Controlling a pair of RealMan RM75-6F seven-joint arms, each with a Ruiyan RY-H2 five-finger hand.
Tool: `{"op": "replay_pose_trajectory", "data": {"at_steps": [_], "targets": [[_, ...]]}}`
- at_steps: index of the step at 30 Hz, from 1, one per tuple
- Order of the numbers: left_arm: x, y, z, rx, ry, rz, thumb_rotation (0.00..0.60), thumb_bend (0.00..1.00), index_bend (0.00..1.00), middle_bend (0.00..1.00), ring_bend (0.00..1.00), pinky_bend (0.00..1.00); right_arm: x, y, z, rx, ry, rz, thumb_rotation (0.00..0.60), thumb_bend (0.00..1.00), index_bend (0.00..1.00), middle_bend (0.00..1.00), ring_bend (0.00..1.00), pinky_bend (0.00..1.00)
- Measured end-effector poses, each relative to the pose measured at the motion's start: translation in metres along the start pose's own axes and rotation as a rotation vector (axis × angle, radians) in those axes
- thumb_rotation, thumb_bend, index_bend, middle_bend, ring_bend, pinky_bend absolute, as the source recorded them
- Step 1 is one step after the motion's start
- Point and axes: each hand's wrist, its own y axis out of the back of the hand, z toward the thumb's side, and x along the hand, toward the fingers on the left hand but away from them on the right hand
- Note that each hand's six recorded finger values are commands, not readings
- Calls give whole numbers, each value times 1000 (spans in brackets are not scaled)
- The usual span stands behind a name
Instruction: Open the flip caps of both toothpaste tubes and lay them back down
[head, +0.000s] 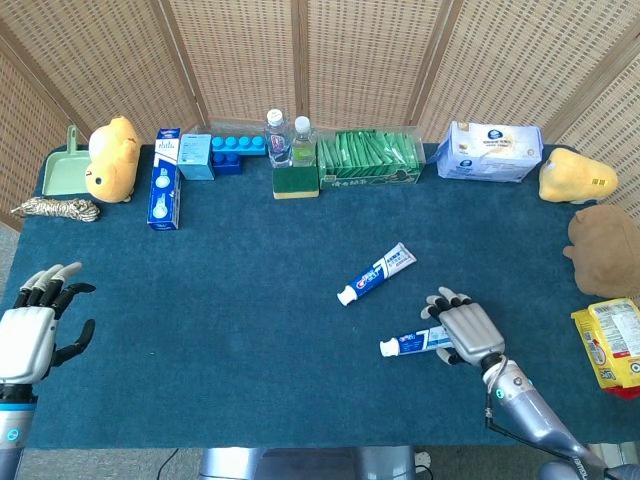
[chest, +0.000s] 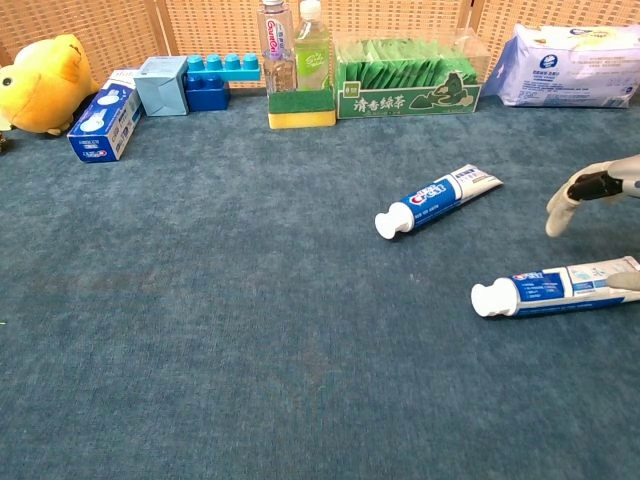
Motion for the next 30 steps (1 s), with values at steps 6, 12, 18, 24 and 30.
{"op": "replay_pose_trajectory", "data": {"at_steps": [6, 12, 18, 24, 30], "targets": [[-2, 1, -1, -2, 2, 1, 600, 372, 295, 155, 107, 103, -3, -7, 2, 28, -13, -22, 600, 270, 314, 196, 77, 192], [-3, 0, -1, -5, 1, 1, 600, 371, 295, 155, 107, 102, -4, -12, 2, 33, -25, -16, 600, 267, 314, 196, 78, 193], [-3, 1, -2, -7, 1, 2, 600, 372, 294, 155, 107, 102, -5, -17, 1, 39, -39, -8, 600, 264, 314, 198, 77, 193], [-4, 1, -4, -6, 4, 1, 600, 372, 292, 154, 106, 102, -8, -24, 0, 45, -46, 4, 600, 263, 318, 202, 78, 193], [-5, 2, -5, -6, 9, 4, 600, 371, 288, 153, 105, 102, -13, -27, -2, 50, -55, 7, 600, 268, 327, 205, 83, 193]]}}
